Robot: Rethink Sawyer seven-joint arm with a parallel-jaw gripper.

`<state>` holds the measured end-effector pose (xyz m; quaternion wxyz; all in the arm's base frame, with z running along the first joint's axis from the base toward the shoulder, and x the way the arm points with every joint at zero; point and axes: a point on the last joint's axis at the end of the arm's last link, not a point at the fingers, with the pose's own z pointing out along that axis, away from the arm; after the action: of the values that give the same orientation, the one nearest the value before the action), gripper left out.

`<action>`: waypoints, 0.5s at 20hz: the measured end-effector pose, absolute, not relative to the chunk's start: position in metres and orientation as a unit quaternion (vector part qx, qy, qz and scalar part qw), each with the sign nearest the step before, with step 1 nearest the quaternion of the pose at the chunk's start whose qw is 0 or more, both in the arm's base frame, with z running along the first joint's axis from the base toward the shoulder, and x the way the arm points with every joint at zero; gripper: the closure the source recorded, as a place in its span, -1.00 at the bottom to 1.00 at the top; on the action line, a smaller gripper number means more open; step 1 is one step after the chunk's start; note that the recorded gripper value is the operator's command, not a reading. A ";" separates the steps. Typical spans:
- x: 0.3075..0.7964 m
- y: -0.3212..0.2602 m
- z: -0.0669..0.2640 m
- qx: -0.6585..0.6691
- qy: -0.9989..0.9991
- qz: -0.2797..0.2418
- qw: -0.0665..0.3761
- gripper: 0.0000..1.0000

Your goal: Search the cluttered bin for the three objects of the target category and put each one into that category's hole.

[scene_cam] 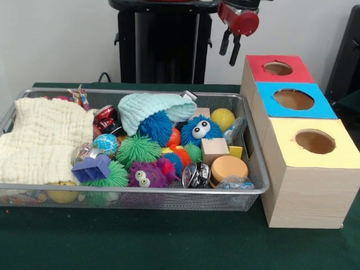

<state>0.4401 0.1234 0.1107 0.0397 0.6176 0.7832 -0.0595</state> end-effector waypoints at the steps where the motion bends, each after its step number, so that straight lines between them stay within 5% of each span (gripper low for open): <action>1: 0.439 0.122 0.113 0.616 0.784 -0.061 0.035 -1.00; 10: 0.444 0.084 0.109 0.616 0.784 -0.073 0.033 -1.00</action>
<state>0.4437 0.0844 0.1094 0.0333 0.6161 0.7836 -0.0731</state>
